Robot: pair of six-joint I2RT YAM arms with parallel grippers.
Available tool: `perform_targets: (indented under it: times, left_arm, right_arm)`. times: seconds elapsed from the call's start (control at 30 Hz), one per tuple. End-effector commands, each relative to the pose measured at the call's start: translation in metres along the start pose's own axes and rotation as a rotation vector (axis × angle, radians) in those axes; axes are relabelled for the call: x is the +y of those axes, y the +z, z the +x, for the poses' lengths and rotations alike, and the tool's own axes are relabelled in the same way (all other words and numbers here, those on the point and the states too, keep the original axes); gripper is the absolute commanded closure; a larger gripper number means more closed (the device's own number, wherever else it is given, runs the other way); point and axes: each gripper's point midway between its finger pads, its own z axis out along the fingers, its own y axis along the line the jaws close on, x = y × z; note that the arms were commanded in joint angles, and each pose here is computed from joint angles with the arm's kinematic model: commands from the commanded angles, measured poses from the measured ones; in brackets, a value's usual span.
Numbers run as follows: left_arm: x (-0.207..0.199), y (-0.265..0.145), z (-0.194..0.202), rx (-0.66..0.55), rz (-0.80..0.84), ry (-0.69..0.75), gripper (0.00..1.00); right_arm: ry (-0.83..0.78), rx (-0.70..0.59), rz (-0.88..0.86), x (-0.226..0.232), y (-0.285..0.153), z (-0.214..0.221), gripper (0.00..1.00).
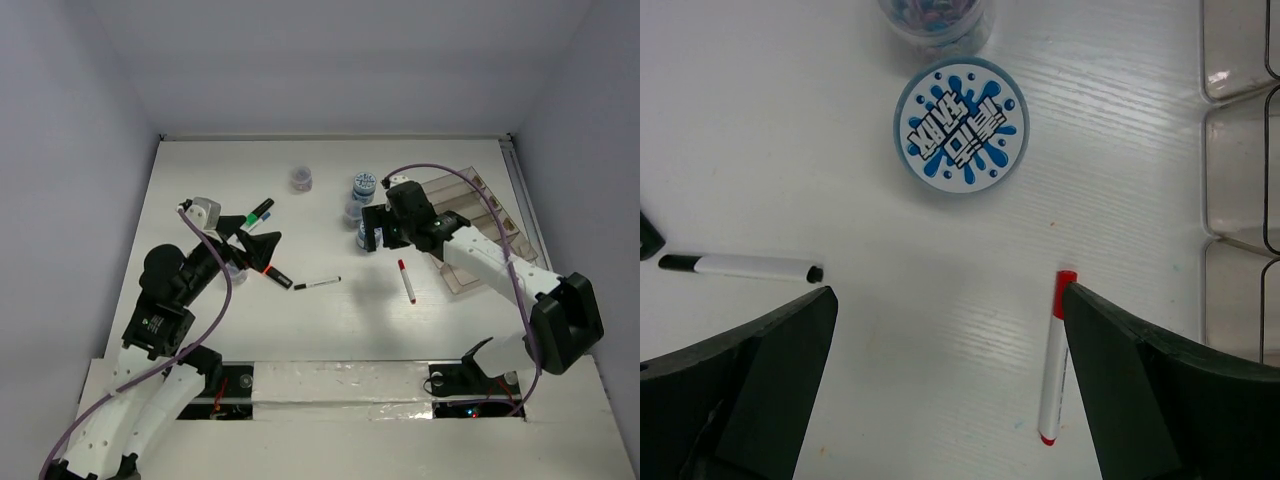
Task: Sort the stationery into containers
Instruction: Pick up the stationery from the center of the board.
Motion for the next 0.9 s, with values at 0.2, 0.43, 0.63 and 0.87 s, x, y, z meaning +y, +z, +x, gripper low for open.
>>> perform_targets:
  times: [0.2,0.43,0.63,0.87]
  left_arm:
    - [-0.007,-0.004,-0.018,-0.060,0.026,0.030,0.01]
    - [-0.007,-0.005,-0.018,-0.060,0.030,0.032,0.01]
    - [-0.008,-0.005,-0.018,-0.062,0.033,0.034,0.01]
    - [-0.010,-0.007,-0.019,-0.067,0.040,0.036,0.01]
  right_arm:
    - [-0.019,-0.023,0.041,0.001,0.021,-0.021,0.00]
    - [-0.040,0.009,0.057,0.002,0.041,-0.022,0.00]
    - [-0.052,0.031,0.070,0.003,0.057,-0.022,0.00]
    - [-0.072,0.029,0.111,0.002,0.080,-0.033,0.05]
